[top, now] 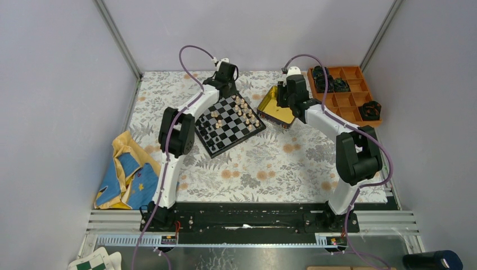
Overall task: Set up the chess pieces on the board
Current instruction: Place the chess piece on the chessboard.
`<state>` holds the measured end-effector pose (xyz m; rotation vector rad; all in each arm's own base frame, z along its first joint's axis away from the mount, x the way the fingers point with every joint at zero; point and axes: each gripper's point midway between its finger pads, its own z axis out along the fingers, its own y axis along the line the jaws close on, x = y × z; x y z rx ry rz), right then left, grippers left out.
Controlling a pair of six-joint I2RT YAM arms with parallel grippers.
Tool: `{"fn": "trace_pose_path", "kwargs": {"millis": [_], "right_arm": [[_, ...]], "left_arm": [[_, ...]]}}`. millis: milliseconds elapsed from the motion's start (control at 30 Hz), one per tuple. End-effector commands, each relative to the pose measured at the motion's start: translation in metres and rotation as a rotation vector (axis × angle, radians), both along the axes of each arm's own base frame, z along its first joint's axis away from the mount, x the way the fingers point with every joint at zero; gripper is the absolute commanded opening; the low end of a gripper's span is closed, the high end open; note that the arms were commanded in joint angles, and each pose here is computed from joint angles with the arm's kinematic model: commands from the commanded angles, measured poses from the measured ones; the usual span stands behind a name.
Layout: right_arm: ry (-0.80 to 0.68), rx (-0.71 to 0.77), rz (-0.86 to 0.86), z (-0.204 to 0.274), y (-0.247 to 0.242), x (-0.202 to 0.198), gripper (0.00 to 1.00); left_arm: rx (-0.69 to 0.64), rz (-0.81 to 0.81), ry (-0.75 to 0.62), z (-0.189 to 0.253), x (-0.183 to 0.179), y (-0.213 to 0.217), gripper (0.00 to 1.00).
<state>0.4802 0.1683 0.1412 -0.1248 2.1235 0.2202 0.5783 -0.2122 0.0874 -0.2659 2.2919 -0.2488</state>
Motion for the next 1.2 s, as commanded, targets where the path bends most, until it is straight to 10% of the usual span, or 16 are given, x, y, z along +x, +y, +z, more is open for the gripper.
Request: {"fn": "trace_pose_path", "kwargs": {"millis": [0,1167], "right_arm": [[-0.048,0.011,-0.007,0.016,0.000,0.015,0.33],[-0.008,0.015,-0.007,0.000,-0.002,0.028,0.33]], "left_arm": [[-0.015,-0.006,-0.099,0.022,0.021,-0.008,0.00],[-0.036,-0.009,-0.073,-0.006,0.032,-0.009,0.06]]}}
